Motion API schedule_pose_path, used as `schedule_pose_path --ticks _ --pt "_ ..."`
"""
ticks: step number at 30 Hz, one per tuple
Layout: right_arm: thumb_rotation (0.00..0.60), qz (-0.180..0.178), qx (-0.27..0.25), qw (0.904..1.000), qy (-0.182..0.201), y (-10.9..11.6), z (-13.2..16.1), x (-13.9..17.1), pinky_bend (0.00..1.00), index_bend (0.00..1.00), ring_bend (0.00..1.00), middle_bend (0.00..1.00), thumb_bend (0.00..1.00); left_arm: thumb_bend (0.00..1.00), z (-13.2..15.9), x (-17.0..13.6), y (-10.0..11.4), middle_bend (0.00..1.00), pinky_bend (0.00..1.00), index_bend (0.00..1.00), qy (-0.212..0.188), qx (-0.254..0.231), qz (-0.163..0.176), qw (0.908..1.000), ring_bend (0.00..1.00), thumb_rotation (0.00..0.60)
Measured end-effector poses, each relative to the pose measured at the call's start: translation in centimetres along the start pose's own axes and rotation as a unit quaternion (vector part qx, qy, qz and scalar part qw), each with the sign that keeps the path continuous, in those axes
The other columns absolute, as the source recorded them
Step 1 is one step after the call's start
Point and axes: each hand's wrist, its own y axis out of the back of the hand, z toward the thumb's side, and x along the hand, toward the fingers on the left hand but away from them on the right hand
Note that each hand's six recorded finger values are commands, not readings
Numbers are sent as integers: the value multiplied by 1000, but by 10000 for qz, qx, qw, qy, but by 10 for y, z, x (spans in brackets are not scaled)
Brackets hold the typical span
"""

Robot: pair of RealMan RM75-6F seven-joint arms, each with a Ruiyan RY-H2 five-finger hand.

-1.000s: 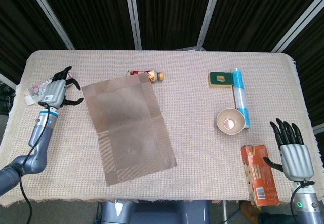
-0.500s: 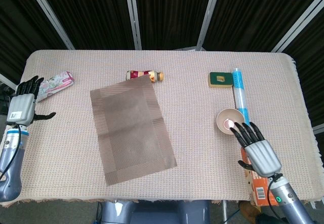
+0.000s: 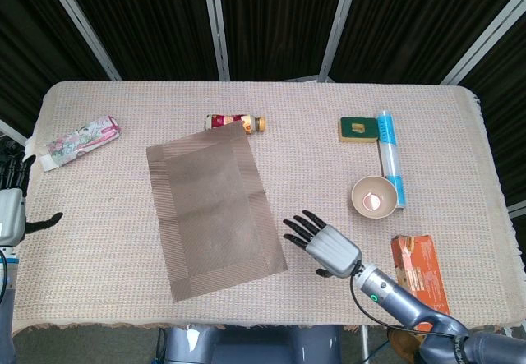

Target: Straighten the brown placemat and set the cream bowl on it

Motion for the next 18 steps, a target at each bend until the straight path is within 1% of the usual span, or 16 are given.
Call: schedule_pose_path --ticks 5,8,12,18 --pt "600 130 0 9997 229 -13 20 -21 0 169 0 0 2 0 -5 -1 -2 0 0 0 28 81 -21 10000 0 600" --pt "600 143 22 9994 321 -18 30 -29 0 179 0 0 10 0 -7 0 -4 0 0 0 38 95 -56 9999 0 600" --pt "600 125 40 9991 398 -22 42 -38 0 190 0 0 10 0 -6 3 -6 0 0 0 18 46 -118 9999 0 600" --pt "600 204 263 9986 401 -34 49 -49 0 193 0 0 19 0 -6 2 -4 0 0 0 -17 -8 -107 9999 0 600"
